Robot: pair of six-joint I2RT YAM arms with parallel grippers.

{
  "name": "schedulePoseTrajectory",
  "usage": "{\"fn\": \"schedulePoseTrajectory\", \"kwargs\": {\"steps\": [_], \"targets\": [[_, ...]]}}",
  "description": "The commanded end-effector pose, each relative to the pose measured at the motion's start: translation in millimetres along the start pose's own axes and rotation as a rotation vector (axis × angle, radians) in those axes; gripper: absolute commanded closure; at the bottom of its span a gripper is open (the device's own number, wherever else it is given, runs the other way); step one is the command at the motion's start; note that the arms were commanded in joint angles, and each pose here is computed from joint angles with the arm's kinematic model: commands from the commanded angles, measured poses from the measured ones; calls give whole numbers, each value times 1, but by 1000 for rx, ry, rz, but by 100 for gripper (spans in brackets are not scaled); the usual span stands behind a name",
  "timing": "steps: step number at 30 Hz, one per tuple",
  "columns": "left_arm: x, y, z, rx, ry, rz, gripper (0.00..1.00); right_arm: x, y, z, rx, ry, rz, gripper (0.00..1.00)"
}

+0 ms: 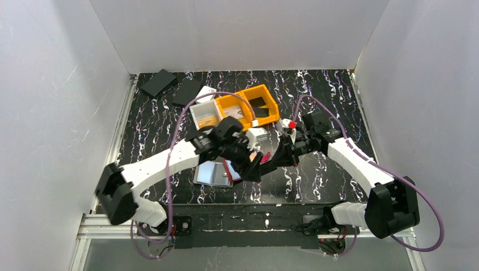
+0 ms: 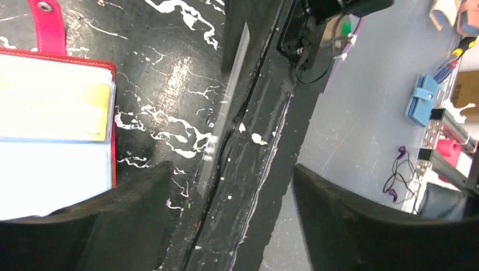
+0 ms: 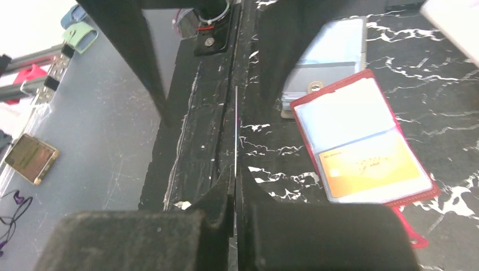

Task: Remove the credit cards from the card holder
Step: Place the credit card in the storage box.

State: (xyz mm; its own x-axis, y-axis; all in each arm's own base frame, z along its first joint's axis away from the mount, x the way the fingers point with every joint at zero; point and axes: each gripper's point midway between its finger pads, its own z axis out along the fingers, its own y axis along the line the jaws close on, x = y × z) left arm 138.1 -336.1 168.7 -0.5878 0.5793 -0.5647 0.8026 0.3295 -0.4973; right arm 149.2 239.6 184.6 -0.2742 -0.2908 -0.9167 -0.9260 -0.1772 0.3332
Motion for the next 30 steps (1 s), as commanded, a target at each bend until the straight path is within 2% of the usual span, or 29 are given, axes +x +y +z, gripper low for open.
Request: {"fn": "schedulePoseTrajectory", "kwargs": {"steps": [1,2,3,7,11,13,16,20,25,28,30], "targets": [[-25,-9,-39,-25,-343,24,13,-33,0,-17,-11,-127,-21,99],[-27,-8,-42,-25,-413,25,4,-37,2,-20,-23,-155,-1,99],[-29,-11,-50,1,-513,44,2,-43,3,-23,-43,-199,-25,99],[-34,-11,-40,32,-467,18,2,-41,6,-22,-49,-200,-14,99],[-49,-9,-34,35,-457,34,6,-42,6,-23,-62,-201,-14,99],[-55,-7,-30,47,-446,37,13,-42,7,-22,-65,-201,-13,99],[-60,-14,-24,123,-409,31,30,-41,5,-23,-57,-201,-11,99],[-62,-17,-18,172,-379,12,35,-39,4,-22,-55,-200,-5,99],[-59,-20,-20,194,-370,20,49,-39,2,-22,-51,-199,-1,99],[-57,-20,-20,207,-358,16,61,-38,1,-22,-51,-199,1,99],[-57,-19,-20,219,-349,11,75,-38,1,-22,-51,-199,3,99]]}}
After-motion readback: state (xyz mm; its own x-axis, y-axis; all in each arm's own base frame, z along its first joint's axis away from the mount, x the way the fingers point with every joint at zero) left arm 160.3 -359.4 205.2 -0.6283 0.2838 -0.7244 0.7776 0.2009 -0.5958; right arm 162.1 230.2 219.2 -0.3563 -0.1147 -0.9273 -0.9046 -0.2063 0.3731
